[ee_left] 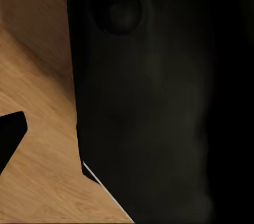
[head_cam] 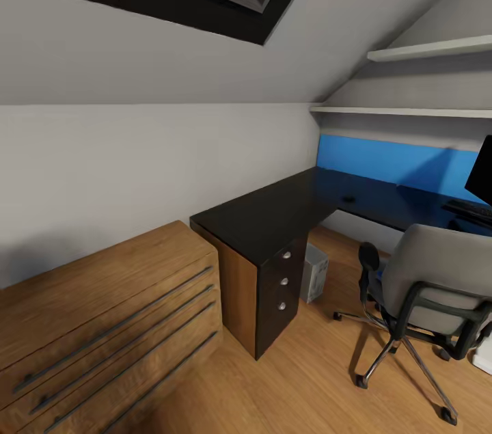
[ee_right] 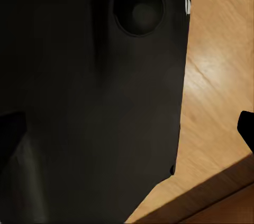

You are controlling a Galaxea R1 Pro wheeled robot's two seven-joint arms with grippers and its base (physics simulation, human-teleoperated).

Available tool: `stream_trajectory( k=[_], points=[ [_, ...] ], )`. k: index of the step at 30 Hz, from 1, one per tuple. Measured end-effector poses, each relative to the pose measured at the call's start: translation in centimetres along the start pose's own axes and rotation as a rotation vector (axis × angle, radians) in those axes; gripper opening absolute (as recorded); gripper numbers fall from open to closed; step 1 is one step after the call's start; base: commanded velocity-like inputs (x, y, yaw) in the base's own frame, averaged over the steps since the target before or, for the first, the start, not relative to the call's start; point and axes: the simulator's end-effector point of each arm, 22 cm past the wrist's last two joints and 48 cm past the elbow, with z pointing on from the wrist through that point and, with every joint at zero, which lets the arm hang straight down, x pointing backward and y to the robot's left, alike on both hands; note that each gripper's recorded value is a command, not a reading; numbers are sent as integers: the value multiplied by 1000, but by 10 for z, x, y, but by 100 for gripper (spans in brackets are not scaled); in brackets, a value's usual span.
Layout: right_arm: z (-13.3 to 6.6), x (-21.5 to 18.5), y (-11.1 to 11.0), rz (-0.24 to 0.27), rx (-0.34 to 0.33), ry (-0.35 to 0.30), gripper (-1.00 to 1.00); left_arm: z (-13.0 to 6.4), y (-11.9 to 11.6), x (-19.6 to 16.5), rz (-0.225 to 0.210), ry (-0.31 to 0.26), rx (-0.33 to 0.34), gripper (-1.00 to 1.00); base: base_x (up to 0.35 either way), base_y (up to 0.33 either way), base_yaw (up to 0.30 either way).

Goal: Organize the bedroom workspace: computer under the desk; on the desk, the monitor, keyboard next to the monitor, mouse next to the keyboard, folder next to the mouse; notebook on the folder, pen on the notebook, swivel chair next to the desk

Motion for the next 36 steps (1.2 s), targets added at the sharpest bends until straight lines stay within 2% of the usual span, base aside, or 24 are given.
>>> stream_trajectory(
  k=[1,6,9,15,22,30,31,32,33,36],
  points=[
    [0,-8,3,-8,-1,-16,100,0,4,-3,-6,-10,-4,100,0,0,0],
    [-8,-27,25,-6,-29,-65,100,-7,-10,-18,3,-48,13,100,0,0,0],
    [-12,-17,22,-3,-25,-41,100,-12,-20,-16,5,-34,24,100,0,0,0],
    [-22,-2,20,-3,-22,4,100,-22,-22,-6,7,-5,27,100,0,0,0],
    [-33,-9,23,-6,-26,-30,100,-33,-23,-5,7,-3,28,100,0,0,-36],
    [-46,-21,24,1,-26,-80,100,-46,-23,-4,0,-4,29,100,0,0,-261],
    [-63,-87,23,7,-26,-384,100,-47,-23,-4,-1,-4,29,100,0,0,-292],
    [-73,-109,23,11,-25,-477,100,-49,-24,-4,-2,-4,29,100,0,0,-293],
    [-82,-135,22,16,-25,-537,100,-50,-24,-5,0,-5,30,100,0,0,-293],
    [-94,-156,21,23,-23,-587,100,-55,-28,-6,1,-11,36,100,0,0,-294]
  ],
)
